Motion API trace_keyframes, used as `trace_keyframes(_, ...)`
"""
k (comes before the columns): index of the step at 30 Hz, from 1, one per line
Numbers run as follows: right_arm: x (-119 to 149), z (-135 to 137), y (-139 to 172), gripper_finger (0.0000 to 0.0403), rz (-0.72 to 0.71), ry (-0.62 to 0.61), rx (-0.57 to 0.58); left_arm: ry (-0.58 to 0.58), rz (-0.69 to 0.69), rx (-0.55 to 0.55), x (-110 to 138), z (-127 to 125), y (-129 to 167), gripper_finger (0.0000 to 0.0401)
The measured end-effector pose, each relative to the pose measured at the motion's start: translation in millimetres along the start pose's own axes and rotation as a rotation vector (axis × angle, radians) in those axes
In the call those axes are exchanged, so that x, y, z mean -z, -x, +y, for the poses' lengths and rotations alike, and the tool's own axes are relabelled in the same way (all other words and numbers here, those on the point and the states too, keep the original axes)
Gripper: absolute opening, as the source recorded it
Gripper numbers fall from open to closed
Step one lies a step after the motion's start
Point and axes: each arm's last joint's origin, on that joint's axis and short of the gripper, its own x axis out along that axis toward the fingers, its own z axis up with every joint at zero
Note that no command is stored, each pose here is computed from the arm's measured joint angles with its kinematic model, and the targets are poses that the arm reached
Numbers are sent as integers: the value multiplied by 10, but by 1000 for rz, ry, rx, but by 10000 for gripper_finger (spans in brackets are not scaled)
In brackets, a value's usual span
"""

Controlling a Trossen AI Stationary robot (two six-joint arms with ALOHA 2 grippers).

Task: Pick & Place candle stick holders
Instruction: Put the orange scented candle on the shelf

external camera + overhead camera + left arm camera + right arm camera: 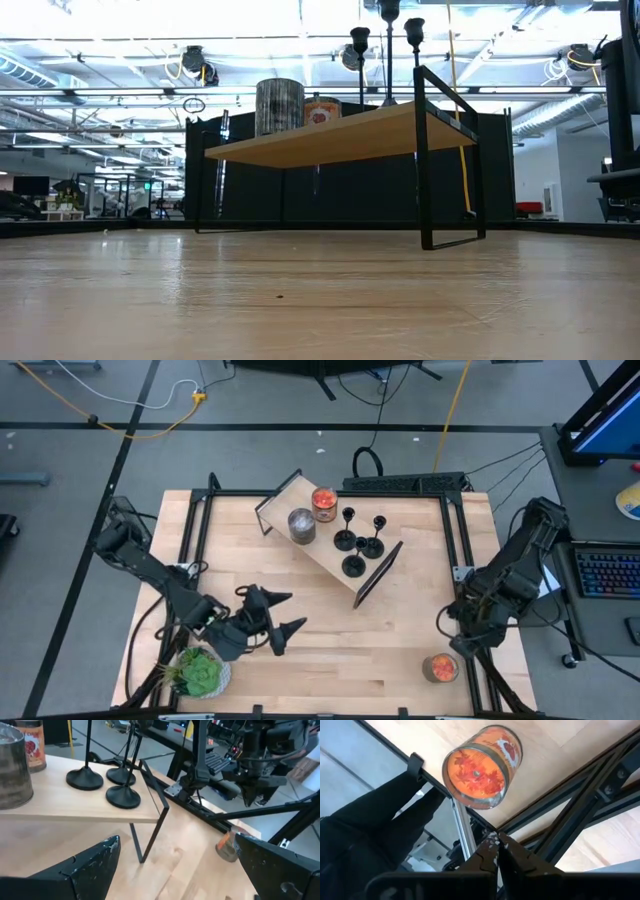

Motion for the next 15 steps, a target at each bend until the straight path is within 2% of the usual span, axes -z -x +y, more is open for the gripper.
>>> trace_keyframes(9,7,5,-1,4,1,74,-6,-18,-33,-30,-17,10,2,395)
trace_keyframes(15,3,-3,-1,7,1,67,3,-22,-31,-31,-15,13,1,395)
